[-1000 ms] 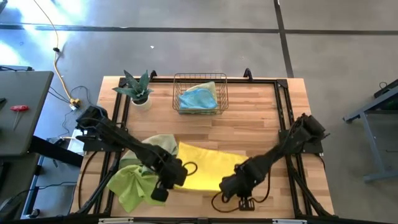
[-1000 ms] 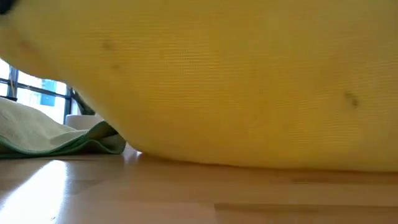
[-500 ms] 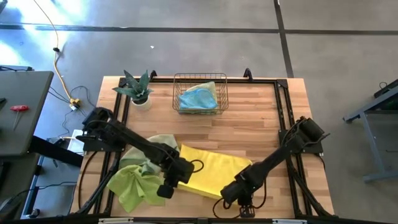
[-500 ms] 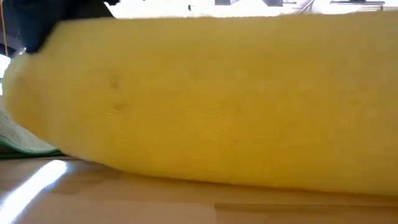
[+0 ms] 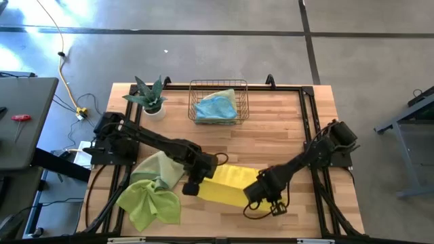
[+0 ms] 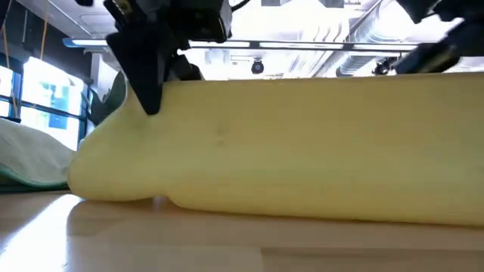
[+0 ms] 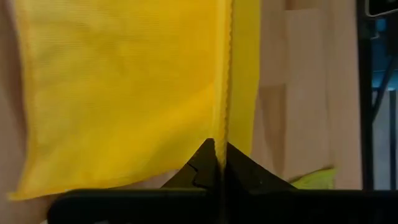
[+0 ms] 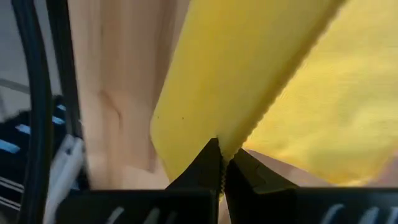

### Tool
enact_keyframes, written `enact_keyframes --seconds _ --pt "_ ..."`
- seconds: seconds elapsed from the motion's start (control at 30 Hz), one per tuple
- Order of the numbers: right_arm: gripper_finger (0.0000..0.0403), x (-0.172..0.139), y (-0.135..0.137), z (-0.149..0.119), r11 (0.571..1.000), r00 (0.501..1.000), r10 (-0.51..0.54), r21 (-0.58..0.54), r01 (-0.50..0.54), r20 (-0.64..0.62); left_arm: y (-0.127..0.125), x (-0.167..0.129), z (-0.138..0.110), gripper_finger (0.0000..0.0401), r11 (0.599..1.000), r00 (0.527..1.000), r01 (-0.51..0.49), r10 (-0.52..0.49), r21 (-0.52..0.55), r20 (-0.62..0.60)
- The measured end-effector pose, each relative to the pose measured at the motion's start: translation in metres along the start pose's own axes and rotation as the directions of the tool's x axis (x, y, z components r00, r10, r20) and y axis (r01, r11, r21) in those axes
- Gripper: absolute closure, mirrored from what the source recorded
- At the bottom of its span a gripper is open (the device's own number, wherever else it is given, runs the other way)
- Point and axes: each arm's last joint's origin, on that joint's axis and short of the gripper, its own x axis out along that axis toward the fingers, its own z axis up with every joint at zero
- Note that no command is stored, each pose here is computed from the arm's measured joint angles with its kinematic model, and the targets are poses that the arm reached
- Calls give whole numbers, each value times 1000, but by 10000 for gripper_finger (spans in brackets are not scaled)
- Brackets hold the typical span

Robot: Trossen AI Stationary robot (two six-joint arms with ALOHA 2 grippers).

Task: Fold microfiber towels
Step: Fold the yellow microfiber cloth

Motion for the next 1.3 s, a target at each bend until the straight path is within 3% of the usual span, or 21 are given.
enact_keyframes --seconds 0.13,0.27,0.37,0.57,0.9,1.1,1.3 --pt "403 8 -22 -9 997 994 63 -45 -59 84 11 -3 1 401 1000 1000 -15 16 -20 4" --pt "403 26 -53 -26 986 979 134 73 -147 155 20 0 -3 401 999 1000 -29 29 -41 -2" --pt "403 26 -68 -39 981 971 97 142 -130 216 26 5 -7 401 998 999 -33 33 -55 -8" --pt "403 14 -84 -52 987 951 20 145 -68 308 42 12 -10 401 994 998 -58 60 -89 20" --pt "399 21 -111 -58 971 949 -27 235 -50 315 66 27 -13 401 982 993 -112 107 -150 -45" --pt "372 20 -114 -57 970 943 -35 239 -48 331 70 28 -13 401 980 993 -117 111 -159 -47" --pt "305 21 -114 -58 950 947 -36 306 -67 319 71 28 -13 382 974 986 -167 161 -153 -50"
